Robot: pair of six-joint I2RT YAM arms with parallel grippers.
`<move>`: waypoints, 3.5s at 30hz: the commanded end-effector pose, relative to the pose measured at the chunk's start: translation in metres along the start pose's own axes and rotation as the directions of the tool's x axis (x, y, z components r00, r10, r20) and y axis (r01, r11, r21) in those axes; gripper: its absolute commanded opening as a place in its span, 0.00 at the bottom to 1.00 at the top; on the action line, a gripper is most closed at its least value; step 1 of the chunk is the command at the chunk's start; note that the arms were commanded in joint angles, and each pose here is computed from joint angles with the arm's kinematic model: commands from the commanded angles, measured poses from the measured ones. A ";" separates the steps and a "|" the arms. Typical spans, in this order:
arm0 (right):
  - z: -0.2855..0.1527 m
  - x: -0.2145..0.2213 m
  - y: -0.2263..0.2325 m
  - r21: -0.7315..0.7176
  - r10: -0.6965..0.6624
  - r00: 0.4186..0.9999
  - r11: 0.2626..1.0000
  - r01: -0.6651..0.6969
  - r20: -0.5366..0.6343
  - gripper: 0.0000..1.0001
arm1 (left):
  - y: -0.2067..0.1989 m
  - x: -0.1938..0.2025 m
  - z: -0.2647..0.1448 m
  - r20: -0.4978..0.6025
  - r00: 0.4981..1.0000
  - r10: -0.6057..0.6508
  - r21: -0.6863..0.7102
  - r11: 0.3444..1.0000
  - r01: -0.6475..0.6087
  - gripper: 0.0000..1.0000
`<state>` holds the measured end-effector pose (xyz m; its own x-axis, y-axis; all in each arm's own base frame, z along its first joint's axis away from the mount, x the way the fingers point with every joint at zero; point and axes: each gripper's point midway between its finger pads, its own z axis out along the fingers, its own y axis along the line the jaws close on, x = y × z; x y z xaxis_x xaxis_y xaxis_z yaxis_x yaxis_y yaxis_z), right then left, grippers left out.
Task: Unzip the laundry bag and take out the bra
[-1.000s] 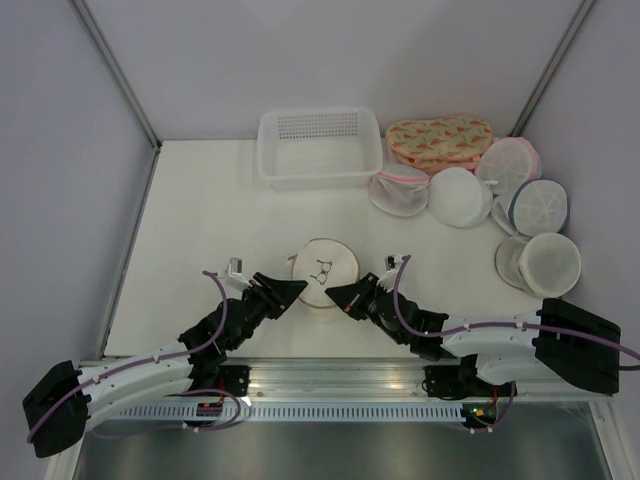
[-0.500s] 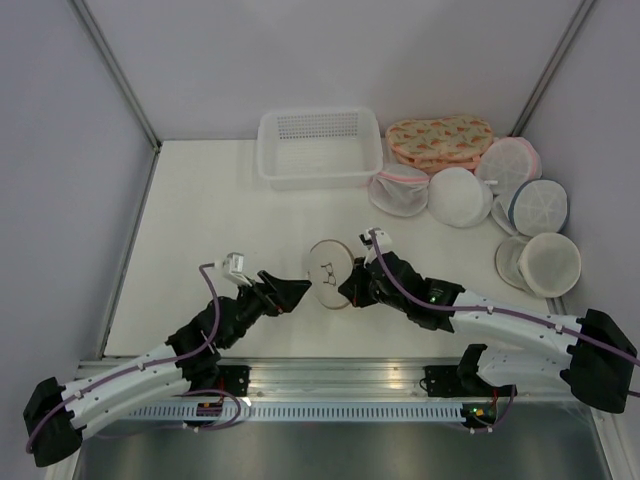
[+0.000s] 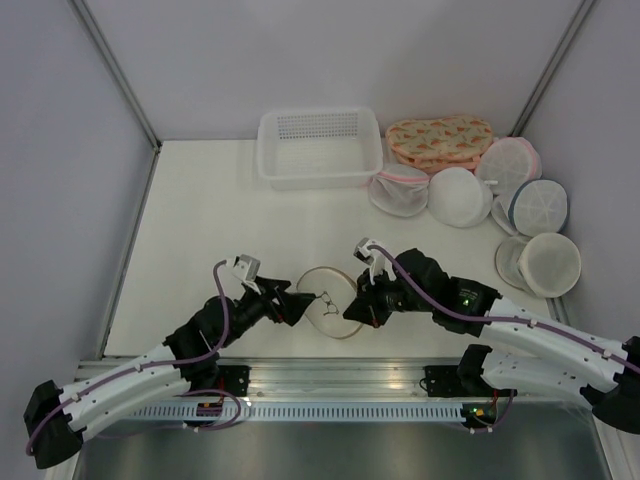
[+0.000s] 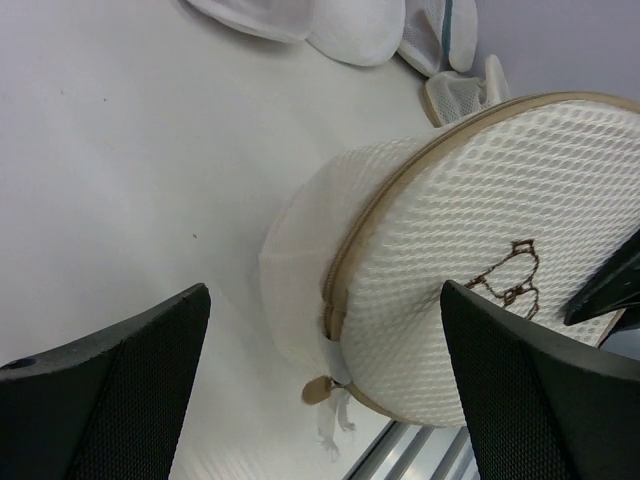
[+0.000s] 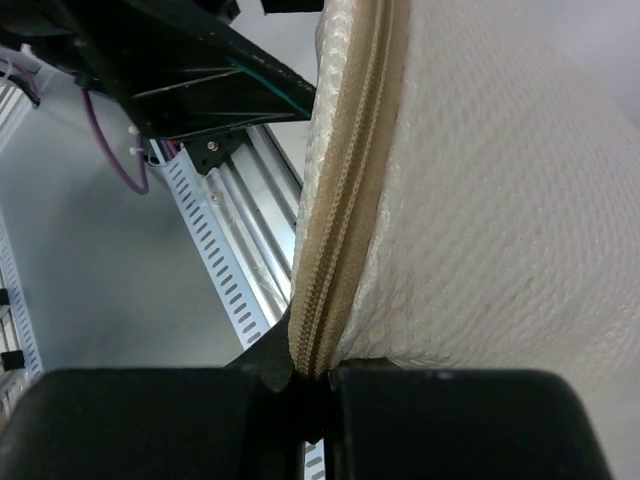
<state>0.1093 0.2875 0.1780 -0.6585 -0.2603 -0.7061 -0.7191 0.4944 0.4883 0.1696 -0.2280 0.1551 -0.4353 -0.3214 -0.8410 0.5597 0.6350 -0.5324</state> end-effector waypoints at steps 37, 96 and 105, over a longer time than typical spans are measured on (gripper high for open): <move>0.003 -0.031 -0.096 0.466 0.132 0.937 0.839 -0.280 0.325 0.65 | 0.070 0.011 0.009 0.292 0.831 -0.472 -0.321 0.770 0.551 0.02; 0.102 0.010 -0.081 0.505 0.060 0.998 0.861 -0.054 0.003 0.00 | 0.048 0.019 0.023 0.246 0.760 -0.601 -0.313 0.693 0.650 0.02; 0.033 0.034 -0.128 0.750 0.053 0.996 0.661 0.017 -0.069 0.00 | 0.067 0.025 -0.007 0.174 0.898 -0.404 -0.371 0.818 0.440 0.02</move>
<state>0.1811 0.2946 0.0756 -0.7089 -0.2564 -0.6570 -0.4186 0.9027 0.0994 0.1961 -0.2022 0.1180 -0.4853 -0.7800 -0.3950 -0.0579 0.4795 -0.8756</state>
